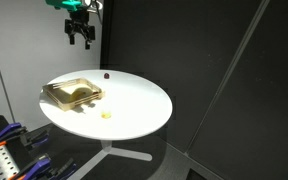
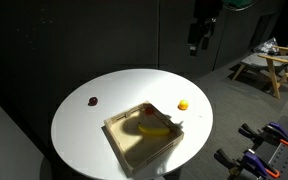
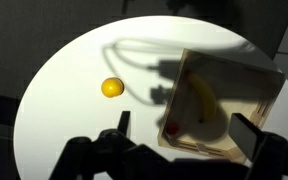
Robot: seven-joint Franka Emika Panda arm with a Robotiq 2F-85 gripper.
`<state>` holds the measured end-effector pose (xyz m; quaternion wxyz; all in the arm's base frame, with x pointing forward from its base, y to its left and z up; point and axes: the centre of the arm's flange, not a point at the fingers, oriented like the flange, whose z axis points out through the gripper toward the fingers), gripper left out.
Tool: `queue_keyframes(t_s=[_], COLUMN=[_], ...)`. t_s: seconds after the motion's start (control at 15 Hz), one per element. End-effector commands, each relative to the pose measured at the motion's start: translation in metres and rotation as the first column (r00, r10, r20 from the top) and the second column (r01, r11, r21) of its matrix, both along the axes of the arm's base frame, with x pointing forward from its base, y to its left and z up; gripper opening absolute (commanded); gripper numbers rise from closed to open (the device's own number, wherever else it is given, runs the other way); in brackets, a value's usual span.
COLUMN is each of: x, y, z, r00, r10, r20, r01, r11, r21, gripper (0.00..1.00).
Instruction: Pick up the yellow toy from the table and put it in the tray
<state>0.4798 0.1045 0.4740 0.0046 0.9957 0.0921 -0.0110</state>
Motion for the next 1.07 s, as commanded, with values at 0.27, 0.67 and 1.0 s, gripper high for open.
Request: queue_keyframes(t_s=[0.27, 0.67, 1.0], x=[0.013, 0.021, 0.027], y=[-0.038, -0.062, -0.084], z=[-0.021, -0.075, -0.112], r00=[0.995, 0.995, 0.994], r10=[-0.037, -0.082, -0.101], r20=[0.09, 0.062, 0.031], r01=[0.034, 0.08, 0.1], r11=[0.999, 0.996, 0.995], r21=[0.038, 0.032, 0.026], gripper=[1.0, 1.0, 1.0])
